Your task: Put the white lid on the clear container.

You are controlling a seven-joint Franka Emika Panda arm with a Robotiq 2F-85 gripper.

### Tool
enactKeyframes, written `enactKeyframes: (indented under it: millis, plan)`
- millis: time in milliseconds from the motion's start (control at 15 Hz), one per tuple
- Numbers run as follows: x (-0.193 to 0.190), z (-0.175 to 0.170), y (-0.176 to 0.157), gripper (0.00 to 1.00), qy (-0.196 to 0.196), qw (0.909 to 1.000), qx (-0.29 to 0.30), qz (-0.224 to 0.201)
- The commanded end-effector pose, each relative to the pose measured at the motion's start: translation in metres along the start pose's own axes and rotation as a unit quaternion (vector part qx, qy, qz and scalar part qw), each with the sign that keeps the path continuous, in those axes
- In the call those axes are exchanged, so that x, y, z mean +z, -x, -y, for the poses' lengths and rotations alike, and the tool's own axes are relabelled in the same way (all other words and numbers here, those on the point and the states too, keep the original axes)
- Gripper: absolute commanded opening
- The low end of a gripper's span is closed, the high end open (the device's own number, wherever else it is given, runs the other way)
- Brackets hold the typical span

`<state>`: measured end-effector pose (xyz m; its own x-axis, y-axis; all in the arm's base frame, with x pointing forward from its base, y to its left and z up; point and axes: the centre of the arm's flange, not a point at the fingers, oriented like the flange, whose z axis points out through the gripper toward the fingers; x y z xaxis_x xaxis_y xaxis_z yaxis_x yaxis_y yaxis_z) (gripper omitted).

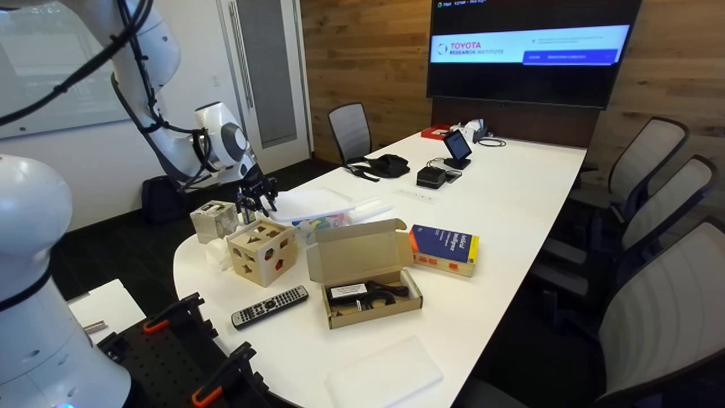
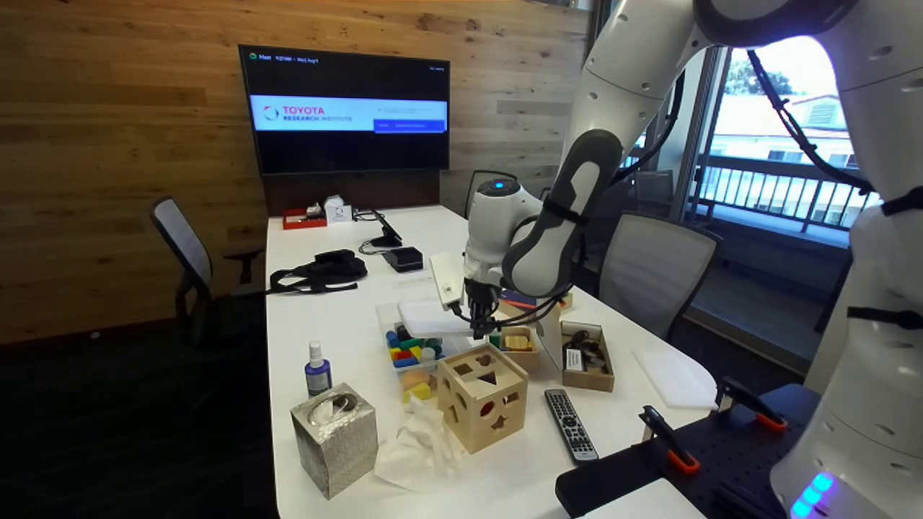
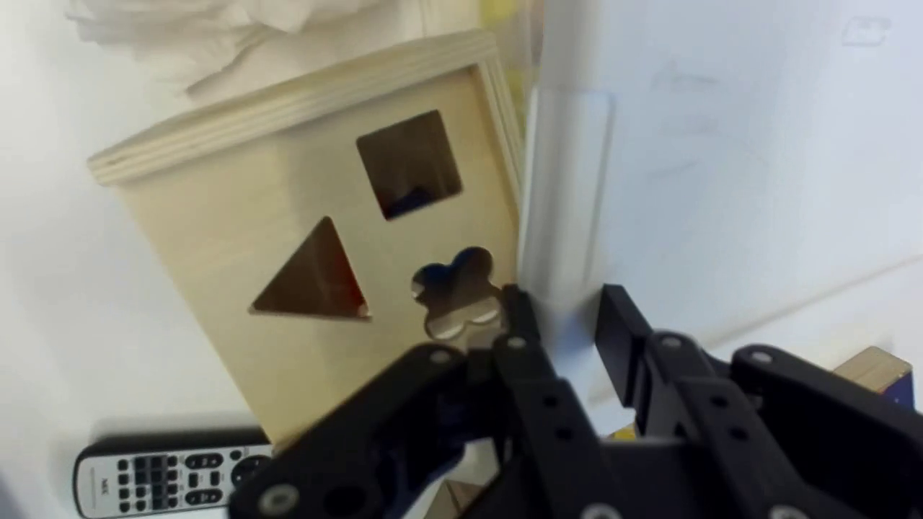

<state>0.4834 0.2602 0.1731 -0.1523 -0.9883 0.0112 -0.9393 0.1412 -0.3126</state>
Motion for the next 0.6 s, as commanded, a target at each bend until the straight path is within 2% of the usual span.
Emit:
enactKeyframes:
  millis: [0,533]
  plan:
    - [0.017,-0.027,0.013,0.07,0.005,0.9997,0.010,0.019]
    - [0.030,-0.034,0.046,0.07,-0.004,0.9982,0.019,0.057]
